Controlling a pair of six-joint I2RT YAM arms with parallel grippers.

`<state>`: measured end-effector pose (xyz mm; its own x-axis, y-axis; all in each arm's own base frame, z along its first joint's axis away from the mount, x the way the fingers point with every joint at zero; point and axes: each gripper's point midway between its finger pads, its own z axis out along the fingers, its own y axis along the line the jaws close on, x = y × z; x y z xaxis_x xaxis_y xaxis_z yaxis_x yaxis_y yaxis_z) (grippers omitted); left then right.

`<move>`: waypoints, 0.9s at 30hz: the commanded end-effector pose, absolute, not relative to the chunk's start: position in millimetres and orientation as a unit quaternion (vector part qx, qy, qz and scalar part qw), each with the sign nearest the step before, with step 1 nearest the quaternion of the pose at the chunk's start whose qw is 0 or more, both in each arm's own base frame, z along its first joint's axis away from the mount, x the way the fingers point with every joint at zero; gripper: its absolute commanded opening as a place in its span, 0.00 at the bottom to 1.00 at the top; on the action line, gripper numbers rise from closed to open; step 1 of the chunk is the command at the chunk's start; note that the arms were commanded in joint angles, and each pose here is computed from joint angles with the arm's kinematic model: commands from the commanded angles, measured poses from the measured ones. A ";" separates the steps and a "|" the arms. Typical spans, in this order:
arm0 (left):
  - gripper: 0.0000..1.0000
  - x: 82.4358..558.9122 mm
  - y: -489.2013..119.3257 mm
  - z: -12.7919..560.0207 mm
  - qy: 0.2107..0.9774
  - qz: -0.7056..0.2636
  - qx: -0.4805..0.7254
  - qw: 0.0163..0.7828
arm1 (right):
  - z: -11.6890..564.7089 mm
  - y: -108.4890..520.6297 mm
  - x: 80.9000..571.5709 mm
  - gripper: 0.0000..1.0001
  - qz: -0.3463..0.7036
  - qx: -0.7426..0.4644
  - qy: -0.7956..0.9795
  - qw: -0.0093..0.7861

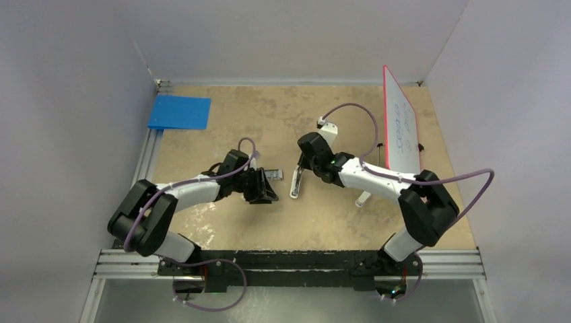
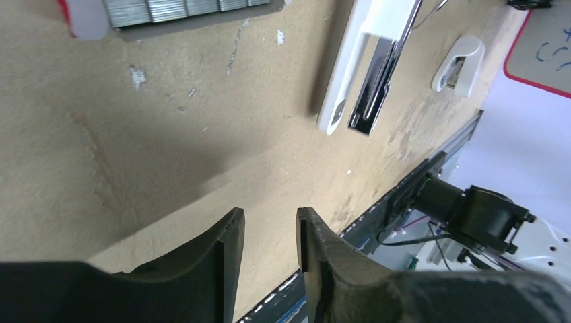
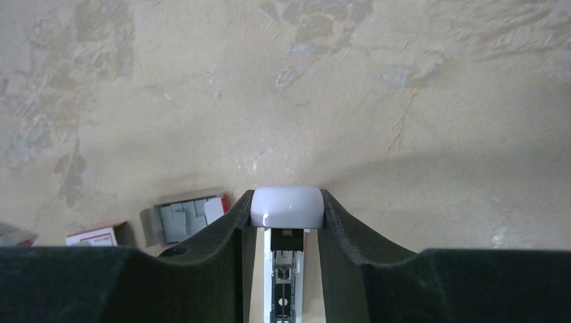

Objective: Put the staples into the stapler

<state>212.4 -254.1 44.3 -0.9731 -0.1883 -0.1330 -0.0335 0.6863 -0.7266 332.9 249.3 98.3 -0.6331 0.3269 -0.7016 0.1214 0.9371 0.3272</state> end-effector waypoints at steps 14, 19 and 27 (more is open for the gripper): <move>0.47 232.4 -234.1 83.9 0.915 -0.350 -0.043 0.195 | 102.8 252.8 386.0 0.34 0.016 0.025 0.901 0.433; 0.52 231.8 -233.8 84.0 0.916 -0.349 -0.042 0.194 | 98.2 256.8 397.7 0.37 -0.001 0.009 0.903 0.430; 0.57 231.4 -231.7 84.7 0.916 -0.346 -0.044 0.197 | 98.7 258.6 399.6 0.43 0.002 0.009 0.903 0.429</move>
<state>217.4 -228.6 63.9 -0.9424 -0.2102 -0.2601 0.0039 0.7708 -0.6370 389.8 261.3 76.9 -0.6733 0.0062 -0.7393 -0.0019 0.9999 0.0101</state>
